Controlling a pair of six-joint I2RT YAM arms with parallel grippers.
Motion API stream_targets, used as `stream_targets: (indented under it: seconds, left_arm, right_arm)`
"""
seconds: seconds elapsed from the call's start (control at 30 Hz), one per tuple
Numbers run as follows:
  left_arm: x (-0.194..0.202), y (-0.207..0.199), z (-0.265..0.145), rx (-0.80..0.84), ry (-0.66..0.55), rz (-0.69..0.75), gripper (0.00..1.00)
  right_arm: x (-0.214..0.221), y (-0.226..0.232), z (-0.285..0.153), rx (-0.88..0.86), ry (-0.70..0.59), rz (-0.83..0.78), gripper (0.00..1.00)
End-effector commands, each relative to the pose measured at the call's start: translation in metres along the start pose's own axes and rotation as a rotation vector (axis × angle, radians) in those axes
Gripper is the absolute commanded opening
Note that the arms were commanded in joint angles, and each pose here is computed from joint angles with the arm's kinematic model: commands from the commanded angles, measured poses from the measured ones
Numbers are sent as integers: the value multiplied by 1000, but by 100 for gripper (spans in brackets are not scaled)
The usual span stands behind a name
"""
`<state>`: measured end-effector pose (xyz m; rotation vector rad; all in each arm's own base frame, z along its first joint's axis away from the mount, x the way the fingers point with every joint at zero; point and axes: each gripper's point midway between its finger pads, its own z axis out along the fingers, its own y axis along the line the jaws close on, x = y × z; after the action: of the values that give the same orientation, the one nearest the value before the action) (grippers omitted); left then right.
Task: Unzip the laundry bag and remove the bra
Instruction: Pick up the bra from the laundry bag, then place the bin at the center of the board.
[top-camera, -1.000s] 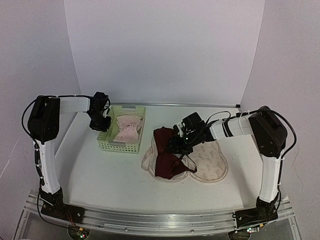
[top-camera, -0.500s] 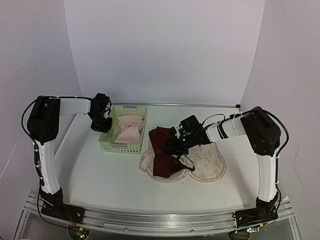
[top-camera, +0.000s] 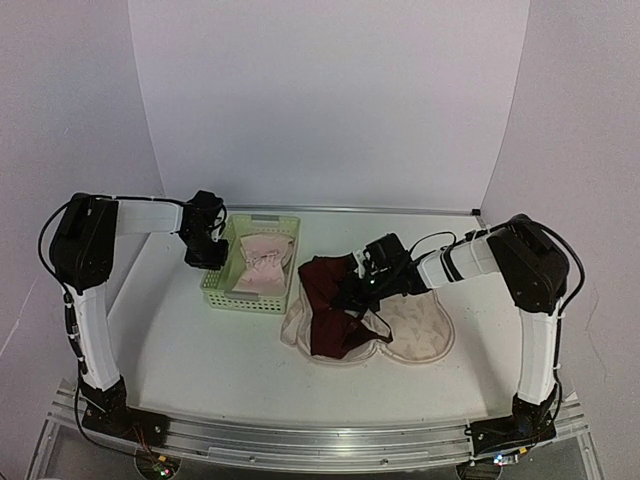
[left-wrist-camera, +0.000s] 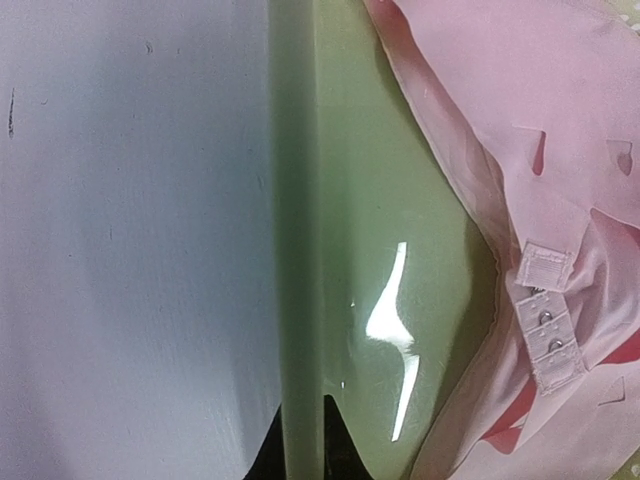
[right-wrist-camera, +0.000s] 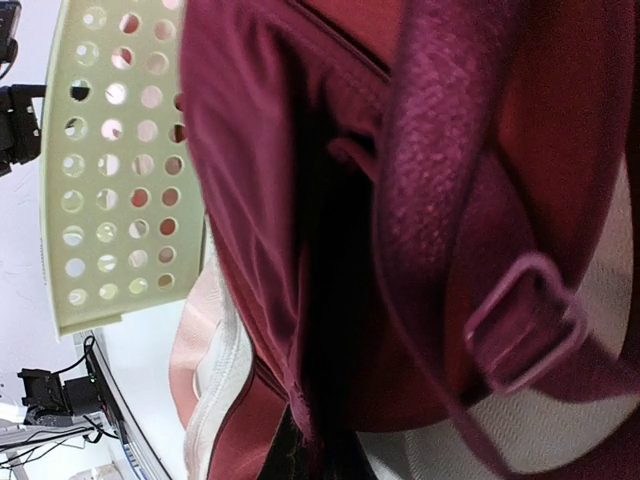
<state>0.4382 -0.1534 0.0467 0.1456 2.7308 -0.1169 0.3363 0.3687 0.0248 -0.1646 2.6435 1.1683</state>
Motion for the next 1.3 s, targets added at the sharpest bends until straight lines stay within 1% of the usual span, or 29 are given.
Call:
stream_targets:
  seconds: [0.0, 0.23, 0.43, 0.63, 0.77, 0.9, 1.03, 1.27]
  left_arm:
    - [14, -8, -1, 1, 17, 17, 0]
    - [20, -22, -4, 11, 12, 39, 0]
    - [32, -30, -7, 34, 20, 7, 0]
    - [44, -47, -3, 65, 31, -6, 0]
    - [51, -48, 3, 57, 45, -12, 0]
    - [49, -47, 0, 52, 36, -21, 8]
    - [43, -47, -11, 59, 7, -30, 22]
    - [23, -52, -33, 81, -66, -49, 32]
  right_arm:
    - [-25, 50, -37, -101, -126, -68, 0]
    - [-33, 74, -72, -134, -208, -91, 0]
    - [-41, 97, -98, -176, -265, -118, 0]
    - [-56, 133, -128, -245, -337, -157, 0]
    - [-66, 161, -145, -299, -371, -187, 0]
    - [-75, 196, -157, -357, -400, -219, 0]
    - [-86, 221, -157, -396, -416, -222, 0]
    - [-102, 259, -146, -443, -441, -225, 0]
